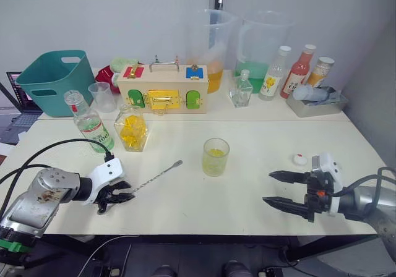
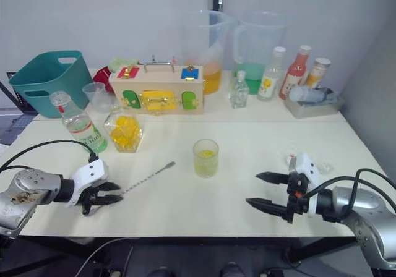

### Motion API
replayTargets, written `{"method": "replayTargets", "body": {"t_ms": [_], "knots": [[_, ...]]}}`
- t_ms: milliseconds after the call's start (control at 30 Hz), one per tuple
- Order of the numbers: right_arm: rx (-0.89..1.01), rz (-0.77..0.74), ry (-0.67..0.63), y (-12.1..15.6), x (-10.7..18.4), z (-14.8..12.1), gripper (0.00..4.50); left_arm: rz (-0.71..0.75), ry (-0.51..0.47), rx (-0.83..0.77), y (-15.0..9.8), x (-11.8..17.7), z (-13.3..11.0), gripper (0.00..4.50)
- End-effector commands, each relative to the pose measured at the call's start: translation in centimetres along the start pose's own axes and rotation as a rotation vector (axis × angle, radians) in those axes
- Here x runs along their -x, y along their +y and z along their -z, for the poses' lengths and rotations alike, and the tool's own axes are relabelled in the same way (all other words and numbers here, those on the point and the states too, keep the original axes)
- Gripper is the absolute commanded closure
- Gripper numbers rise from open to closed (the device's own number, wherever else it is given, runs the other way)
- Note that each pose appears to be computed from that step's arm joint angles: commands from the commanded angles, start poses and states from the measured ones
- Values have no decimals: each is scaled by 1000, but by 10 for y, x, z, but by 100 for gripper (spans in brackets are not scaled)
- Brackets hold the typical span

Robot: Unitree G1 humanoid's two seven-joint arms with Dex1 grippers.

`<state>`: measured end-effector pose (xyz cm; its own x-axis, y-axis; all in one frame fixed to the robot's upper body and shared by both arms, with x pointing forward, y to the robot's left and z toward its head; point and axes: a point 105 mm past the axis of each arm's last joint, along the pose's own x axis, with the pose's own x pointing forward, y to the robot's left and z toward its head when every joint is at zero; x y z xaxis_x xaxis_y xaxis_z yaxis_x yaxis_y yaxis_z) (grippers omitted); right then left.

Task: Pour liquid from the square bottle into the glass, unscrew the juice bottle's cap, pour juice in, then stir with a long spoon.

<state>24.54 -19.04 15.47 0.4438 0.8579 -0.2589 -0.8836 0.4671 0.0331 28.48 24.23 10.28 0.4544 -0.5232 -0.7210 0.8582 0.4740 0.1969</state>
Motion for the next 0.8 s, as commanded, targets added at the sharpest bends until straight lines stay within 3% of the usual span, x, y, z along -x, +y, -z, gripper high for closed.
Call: {"method": "replayTargets", "body": {"t_ms": [33,100,367,533,800], "knots": [[59,8,-38,2,4,-15,0,85,92,61,-17,-10,23,401],[62,9,-37,1,3,-17,0,63,57,65,-13,-12,18,446],[75,6,-31,-3,2,-21,0,-14,-84,124,13,2,-9,446],[70,-13,-78,-4,1,-33,0,-58,-270,158,29,19,-45,446],[83,-24,-107,-6,-2,-44,0,-45,-453,182,29,32,-84,446]]}}
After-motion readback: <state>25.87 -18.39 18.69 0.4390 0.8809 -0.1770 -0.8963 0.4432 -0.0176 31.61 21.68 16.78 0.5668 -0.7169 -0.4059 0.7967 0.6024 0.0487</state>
